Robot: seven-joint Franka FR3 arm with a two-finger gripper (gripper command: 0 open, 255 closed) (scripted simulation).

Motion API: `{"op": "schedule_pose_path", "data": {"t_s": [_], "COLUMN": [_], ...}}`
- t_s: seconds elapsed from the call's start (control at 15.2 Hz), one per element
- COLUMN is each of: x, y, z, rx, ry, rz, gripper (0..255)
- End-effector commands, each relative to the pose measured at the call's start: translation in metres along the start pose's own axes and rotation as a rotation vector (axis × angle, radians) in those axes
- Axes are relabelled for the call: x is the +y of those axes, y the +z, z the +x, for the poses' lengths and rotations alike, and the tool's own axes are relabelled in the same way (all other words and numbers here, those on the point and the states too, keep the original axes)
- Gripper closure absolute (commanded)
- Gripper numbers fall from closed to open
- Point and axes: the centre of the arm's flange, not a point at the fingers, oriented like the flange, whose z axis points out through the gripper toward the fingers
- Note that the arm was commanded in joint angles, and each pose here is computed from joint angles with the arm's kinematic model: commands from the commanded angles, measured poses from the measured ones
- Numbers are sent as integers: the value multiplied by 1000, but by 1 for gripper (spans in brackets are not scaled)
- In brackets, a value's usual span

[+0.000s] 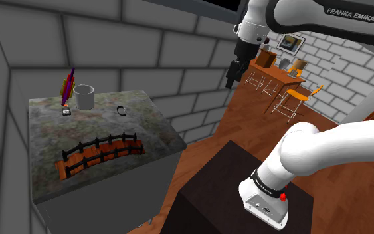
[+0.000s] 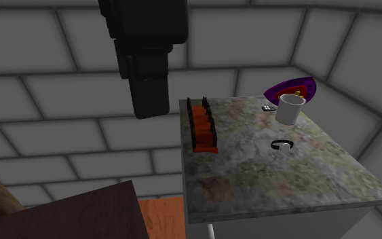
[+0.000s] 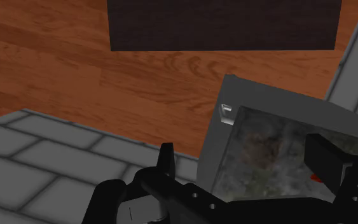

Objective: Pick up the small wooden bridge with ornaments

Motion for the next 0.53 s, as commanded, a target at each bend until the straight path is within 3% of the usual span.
{"op": "schedule_pose_path", "data": {"t_s": [0.0, 0.46], "x": [0, -36], "y": [0, 32], "z": [0, 82], "rx": [0, -18], "ry": [0, -206], "rz": [0, -17], "gripper": [0, 0]}}
